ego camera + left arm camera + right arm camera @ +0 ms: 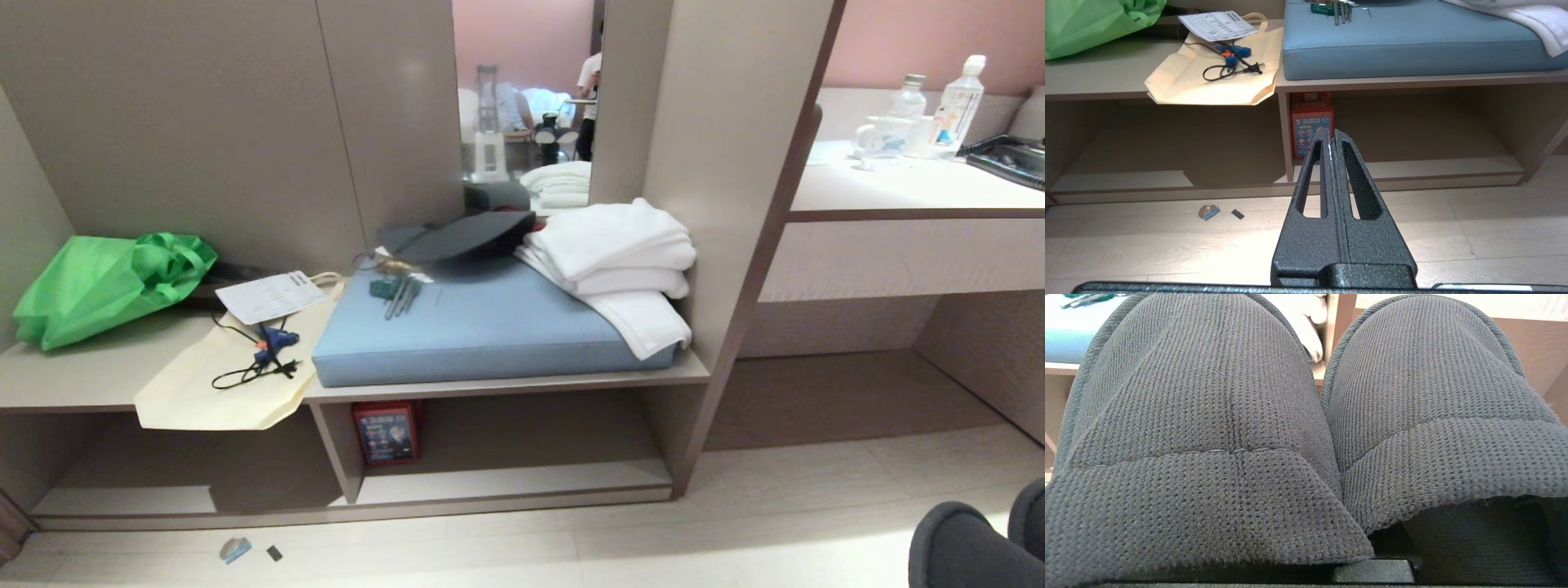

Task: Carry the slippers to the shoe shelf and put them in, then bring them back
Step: Place the slippers on the floor

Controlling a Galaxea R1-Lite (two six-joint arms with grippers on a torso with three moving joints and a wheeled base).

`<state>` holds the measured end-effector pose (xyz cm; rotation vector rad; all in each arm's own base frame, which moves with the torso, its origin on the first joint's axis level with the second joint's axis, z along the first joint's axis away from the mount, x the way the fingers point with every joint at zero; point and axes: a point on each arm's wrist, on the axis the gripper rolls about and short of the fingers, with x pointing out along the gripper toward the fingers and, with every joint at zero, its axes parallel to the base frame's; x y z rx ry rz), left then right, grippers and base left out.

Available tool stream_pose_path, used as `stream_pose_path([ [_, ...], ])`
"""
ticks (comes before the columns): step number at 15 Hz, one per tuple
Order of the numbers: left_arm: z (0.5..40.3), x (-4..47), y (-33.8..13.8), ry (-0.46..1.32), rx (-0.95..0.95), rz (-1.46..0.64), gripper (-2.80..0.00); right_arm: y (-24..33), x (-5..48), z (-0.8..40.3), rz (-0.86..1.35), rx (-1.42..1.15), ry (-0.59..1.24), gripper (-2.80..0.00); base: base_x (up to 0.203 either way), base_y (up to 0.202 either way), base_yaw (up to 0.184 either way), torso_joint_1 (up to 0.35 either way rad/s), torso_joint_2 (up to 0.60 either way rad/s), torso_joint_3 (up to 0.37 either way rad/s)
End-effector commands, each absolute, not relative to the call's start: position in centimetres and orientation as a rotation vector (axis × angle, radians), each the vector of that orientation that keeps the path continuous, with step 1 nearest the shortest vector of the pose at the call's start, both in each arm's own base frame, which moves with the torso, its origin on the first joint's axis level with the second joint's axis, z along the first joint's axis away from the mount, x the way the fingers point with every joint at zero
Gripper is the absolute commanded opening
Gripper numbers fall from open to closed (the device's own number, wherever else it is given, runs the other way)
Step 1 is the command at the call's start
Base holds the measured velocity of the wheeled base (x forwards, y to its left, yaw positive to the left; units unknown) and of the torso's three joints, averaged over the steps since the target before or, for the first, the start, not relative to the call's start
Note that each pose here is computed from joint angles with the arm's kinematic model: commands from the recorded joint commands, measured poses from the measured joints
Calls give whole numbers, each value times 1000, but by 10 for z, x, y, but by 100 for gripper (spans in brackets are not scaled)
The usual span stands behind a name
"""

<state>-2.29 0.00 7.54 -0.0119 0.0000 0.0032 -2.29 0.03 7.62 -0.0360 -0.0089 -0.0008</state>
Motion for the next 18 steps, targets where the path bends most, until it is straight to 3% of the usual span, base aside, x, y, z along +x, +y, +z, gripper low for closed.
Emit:
stream_pose_path([
  [1, 75, -23, 0, 0, -12, 5, -280, 0, -23, 76, -1, -37, -11, -280, 0, 0, 0, 0, 0, 0],
  [5, 75, -23, 0, 0, -14, 5, -280, 0, -23, 76, 0, -37, -12, -280, 0, -59, 6, 0, 1, 2],
  [18, 75, -23, 0, 0, -14, 5, -280, 0, -23, 76, 0, -37, -11, -280, 0, -197, 3, 3, 2, 3],
])
